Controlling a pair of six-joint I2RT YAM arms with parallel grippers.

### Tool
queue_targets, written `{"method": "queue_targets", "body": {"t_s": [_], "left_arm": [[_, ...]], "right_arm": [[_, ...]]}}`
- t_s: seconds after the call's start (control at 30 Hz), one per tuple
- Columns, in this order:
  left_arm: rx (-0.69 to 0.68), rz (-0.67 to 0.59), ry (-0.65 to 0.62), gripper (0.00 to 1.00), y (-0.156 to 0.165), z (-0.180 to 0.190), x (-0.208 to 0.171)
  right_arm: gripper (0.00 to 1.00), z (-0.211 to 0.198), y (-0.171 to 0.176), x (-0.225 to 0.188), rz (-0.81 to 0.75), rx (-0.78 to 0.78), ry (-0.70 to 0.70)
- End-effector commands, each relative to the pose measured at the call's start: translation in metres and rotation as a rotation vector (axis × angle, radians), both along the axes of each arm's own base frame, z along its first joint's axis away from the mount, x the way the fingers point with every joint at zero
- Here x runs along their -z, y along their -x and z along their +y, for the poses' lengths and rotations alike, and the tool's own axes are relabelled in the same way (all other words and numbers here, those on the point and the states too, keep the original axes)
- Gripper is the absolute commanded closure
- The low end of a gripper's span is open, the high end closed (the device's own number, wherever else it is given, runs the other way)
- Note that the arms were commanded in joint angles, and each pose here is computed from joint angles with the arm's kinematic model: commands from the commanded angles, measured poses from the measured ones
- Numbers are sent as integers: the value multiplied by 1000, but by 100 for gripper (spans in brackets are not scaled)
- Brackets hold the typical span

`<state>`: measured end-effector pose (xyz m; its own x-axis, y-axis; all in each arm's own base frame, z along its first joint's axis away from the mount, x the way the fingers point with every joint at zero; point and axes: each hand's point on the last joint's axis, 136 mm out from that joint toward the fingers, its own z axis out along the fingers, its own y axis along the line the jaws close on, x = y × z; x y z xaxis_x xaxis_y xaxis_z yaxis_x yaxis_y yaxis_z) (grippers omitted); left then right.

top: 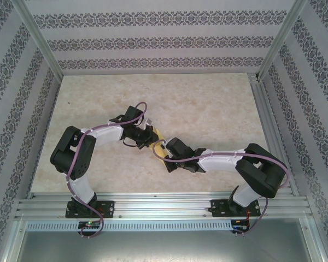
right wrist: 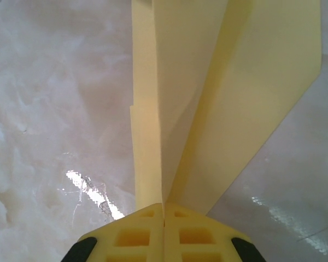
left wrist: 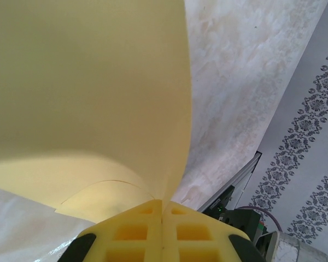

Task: Fold a paper plane with a square sheet of paper (pick it up from the middle)
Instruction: Fold the wing for the fifth time at the center of the table.

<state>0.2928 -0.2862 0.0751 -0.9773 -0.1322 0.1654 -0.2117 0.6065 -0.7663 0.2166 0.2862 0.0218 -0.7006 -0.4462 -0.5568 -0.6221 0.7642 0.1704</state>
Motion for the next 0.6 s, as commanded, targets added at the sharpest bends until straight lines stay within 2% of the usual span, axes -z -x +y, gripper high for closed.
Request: {"method": "queue_targets", "body": {"t_s": [0.0, 0.13, 0.17, 0.23, 0.4, 0.57], "left_arm": [[10, -47, 28, 100, -4, 3, -7], [12, -61, 26, 100, -4, 5, -3], [19, -64, 30, 100, -4, 4, -1], [27, -68, 25, 100, -3, 5, 4], [40, -66, 19, 100, -5, 5, 14], [66, -81, -22, 100, -8, 10, 22]], "right_arm": [[100, -6, -8, -4, -57, 17, 52], [99, -6, -7, -7, -57, 19, 50], [87, -4, -6, -9, -56, 17, 30], [84, -1, -5, -15, -54, 18, 0], [71, 11, 3, -43, 15, 6, -180], [70, -1, -12, -59, 155, 159, -405]]}}
